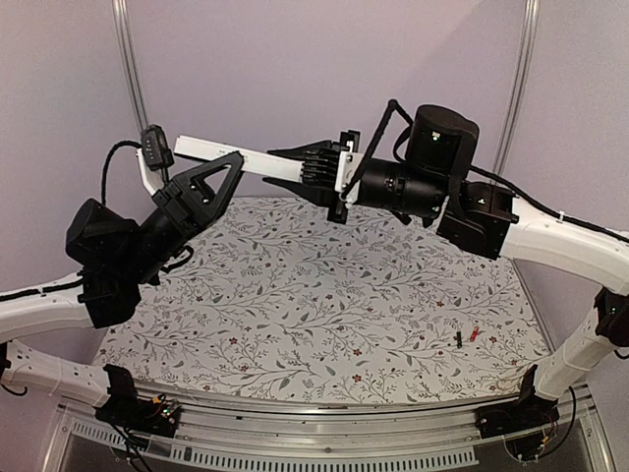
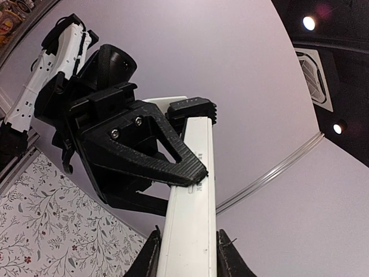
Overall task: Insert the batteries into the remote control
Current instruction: Remove the battery cover from the remote control.
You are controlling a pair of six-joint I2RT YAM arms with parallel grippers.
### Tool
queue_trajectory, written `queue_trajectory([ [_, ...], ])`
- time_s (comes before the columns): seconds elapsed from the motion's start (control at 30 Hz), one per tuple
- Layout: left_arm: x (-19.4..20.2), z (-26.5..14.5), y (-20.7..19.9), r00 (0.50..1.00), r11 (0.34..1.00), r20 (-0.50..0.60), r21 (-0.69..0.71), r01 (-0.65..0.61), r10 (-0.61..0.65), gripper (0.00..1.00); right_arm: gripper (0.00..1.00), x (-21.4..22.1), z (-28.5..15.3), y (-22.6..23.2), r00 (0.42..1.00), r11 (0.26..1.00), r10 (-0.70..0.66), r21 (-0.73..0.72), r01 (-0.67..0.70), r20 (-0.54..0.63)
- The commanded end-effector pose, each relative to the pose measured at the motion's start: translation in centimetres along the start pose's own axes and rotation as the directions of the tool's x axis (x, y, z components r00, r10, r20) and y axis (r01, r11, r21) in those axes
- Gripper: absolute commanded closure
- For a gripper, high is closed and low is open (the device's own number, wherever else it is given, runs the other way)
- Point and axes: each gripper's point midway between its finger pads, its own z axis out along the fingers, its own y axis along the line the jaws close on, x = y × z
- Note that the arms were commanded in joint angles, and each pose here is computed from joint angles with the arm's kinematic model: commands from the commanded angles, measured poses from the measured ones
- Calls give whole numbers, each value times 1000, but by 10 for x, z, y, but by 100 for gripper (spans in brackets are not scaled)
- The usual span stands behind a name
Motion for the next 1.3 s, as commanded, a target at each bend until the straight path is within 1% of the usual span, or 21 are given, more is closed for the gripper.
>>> queue_trajectory([
  [0.0, -15, -8, -15, 998, 998, 41, 29, -52, 51, 100, 81, 14, -5, 16, 995, 995, 76, -52, -80, -71],
  [0.03, -17, -10, -16, 997, 998, 47, 25, -58, 57, 100, 68, 13, -7, 15, 995, 996, 75, -48, -78, -71],
  [0.07, -19, -11, -16, 997, 998, 55, 21, -62, 61, 100, 47, 13, -8, 15, 995, 996, 74, -46, -77, -73],
  [0.1, -20, -12, -15, 996, 998, 57, 17, -64, 63, 100, 35, 12, -9, 14, 995, 997, 70, -41, -73, -71],
  [0.13, -21, -12, -15, 996, 998, 60, 14, -65, 64, 100, 27, 11, -10, 12, 995, 997, 68, -33, -71, -67],
  [0.17, -20, -12, -14, 996, 998, 58, 13, -64, 64, 100, 21, 10, -10, 11, 996, 997, 66, -29, -68, -66],
  [0.2, -19, -13, -14, 997, 998, 56, 13, -61, 61, 100, 19, 9, -11, 9, 996, 998, 65, -22, -67, -65],
  [0.3, -18, -13, -13, 997, 998, 51, 12, -56, 56, 100, 17, 8, -14, 5, 995, 998, 66, -4, -66, -74],
  [0.5, -20, -17, -12, 996, 998, 60, 4, -60, 60, 100, 17, 13, -29, -10, 988, 996, 60, 79, -49, -139],
  [0.57, -19, -18, -12, 996, 998, 59, 4, -61, 61, 100, 19, 13, -33, -12, 987, 995, 55, 90, -42, -148],
  [0.63, -19, -18, -11, 996, 998, 60, 3, -62, 62, 100, 26, 9, -37, -16, 988, 994, 52, 99, -38, -145],
  [0.8, -19, -17, -12, 997, 998, 60, 7, -57, 57, 100, 54, 1, -37, -19, 992, 995, 39, 93, -28, -119],
  [0.87, -18, -17, -12, 997, 998, 58, 9, -58, 57, 100, 61, 0, -35, -19, 993, 996, 36, 91, -25, -112],
  [0.93, -19, -17, -12, 997, 998, 58, 9, -55, 54, 100, 64, -3, -33, -18, 994, 996, 34, 81, -26, -99],
  [1.27, -18, -15, -11, 997, 998, 55, 8, -54, 54, 100, 74, -4, -24, -15, 997, 998, 24, 55, -20, -76],
])
